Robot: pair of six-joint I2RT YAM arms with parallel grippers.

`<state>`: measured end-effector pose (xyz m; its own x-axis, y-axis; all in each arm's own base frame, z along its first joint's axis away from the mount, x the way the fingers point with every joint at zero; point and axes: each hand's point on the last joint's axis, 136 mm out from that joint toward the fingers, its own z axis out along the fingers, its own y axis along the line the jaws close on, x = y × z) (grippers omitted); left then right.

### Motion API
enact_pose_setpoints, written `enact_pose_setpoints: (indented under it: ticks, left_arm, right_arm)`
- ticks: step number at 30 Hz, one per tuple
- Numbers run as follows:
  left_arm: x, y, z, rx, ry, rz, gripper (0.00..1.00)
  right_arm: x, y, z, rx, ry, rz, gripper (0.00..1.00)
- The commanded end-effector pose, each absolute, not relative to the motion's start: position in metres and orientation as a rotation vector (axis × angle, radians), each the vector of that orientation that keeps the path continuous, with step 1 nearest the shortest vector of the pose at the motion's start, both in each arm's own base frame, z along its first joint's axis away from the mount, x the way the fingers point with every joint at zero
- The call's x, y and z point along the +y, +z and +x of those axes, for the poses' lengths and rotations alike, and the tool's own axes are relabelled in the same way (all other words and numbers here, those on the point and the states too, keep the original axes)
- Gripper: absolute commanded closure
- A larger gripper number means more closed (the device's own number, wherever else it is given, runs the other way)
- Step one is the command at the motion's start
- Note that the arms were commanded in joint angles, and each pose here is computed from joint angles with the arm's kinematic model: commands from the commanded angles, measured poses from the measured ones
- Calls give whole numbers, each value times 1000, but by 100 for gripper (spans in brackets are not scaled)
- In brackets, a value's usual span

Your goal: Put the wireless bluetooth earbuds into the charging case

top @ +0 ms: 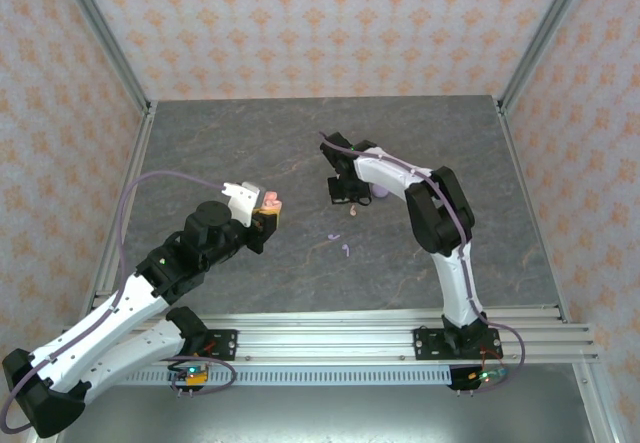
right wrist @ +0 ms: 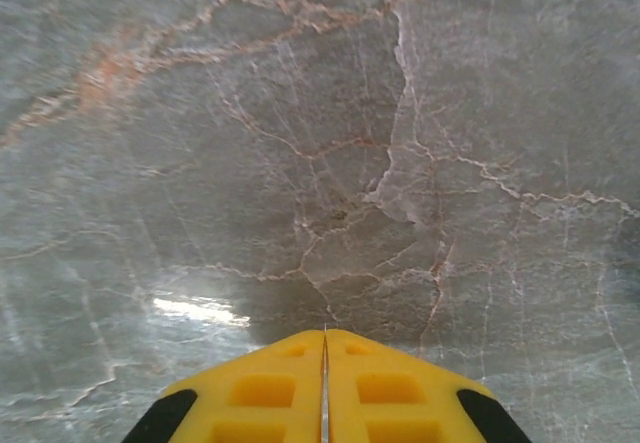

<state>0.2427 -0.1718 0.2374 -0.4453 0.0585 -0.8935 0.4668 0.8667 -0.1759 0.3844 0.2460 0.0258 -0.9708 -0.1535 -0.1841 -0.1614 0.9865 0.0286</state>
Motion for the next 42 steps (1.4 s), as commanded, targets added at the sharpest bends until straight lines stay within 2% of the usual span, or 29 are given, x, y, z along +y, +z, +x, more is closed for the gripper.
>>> enact_pose_setpoints:
  ticks: [1, 25, 42]
  left_arm:
    - [-176, 243, 242, 1974, -527, 373, 96]
    - [-178, 245, 243, 1963, -539, 374, 96]
    - [-181, 243, 245, 1975, -547, 373, 96]
  right_arm:
    - [231, 27, 387, 2953, -52, -240, 90]
    - [191, 27, 342, 3042, -160, -307, 89]
    - [205, 39, 325, 3033, 49, -394, 87]
